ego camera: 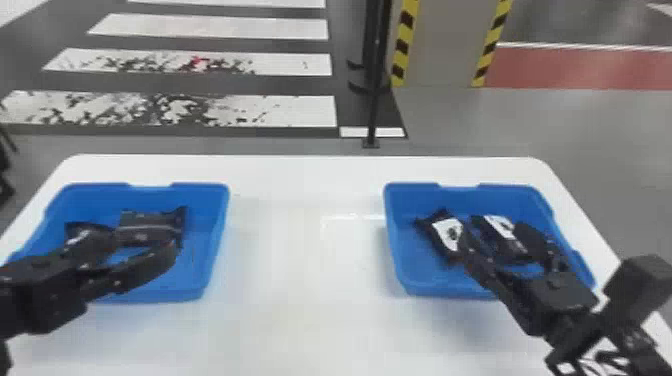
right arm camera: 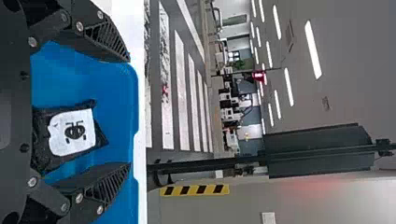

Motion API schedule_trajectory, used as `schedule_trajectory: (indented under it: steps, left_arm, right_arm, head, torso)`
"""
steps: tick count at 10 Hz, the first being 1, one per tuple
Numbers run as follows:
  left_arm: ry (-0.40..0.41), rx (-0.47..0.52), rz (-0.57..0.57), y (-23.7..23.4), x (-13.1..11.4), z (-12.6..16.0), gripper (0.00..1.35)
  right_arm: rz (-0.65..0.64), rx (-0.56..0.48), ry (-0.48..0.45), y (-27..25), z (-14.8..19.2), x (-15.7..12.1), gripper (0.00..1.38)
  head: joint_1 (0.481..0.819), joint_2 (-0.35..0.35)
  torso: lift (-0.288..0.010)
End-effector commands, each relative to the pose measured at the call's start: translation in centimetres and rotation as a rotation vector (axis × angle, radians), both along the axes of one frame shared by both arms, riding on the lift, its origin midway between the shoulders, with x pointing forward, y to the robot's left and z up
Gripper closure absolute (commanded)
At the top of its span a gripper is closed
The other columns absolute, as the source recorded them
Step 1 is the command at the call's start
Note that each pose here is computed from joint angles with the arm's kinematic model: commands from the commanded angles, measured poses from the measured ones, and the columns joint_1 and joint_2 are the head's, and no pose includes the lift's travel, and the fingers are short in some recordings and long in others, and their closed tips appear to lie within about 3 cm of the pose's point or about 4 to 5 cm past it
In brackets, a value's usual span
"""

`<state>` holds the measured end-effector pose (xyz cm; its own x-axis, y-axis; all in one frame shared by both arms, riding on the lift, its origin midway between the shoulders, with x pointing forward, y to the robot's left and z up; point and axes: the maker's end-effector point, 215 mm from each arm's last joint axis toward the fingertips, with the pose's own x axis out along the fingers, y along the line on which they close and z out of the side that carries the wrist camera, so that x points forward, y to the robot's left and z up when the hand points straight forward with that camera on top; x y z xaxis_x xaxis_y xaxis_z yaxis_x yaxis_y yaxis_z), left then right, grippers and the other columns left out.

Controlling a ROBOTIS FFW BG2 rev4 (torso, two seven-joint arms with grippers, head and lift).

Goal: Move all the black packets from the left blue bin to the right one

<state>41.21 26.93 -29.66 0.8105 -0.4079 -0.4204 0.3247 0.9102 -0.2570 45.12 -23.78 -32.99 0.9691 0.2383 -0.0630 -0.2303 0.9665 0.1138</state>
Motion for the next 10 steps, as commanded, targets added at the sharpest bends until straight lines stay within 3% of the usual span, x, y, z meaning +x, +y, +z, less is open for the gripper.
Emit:
schedule_trajectory:
  steps: [1,6,10]
  left_arm:
    - [0.022,0.049,0.056,3.0,1.0,-0.3,0.14]
    - [0.1,0.081,0.219,11.2,6.9,-3.8,0.14]
    - [0.201,0.043,0.216,11.6,12.9,-7.2,0.14]
  right_arm:
    - [0.001,0.018,-0.002,1.8,0.9,-2.9,0.13]
    - [-0.04,0.149,0.03,3.5,0.8,-7.4,0.13]
    - [-0.032,0.17,0.059,4.0,-0.1,-7.9,0.13]
  head:
    - [0.695,0.021]
    - [0.695,0.2]
    - [0.695,0.246]
  torso:
    - [-0.185]
    - [-0.185]
    - [-0.185]
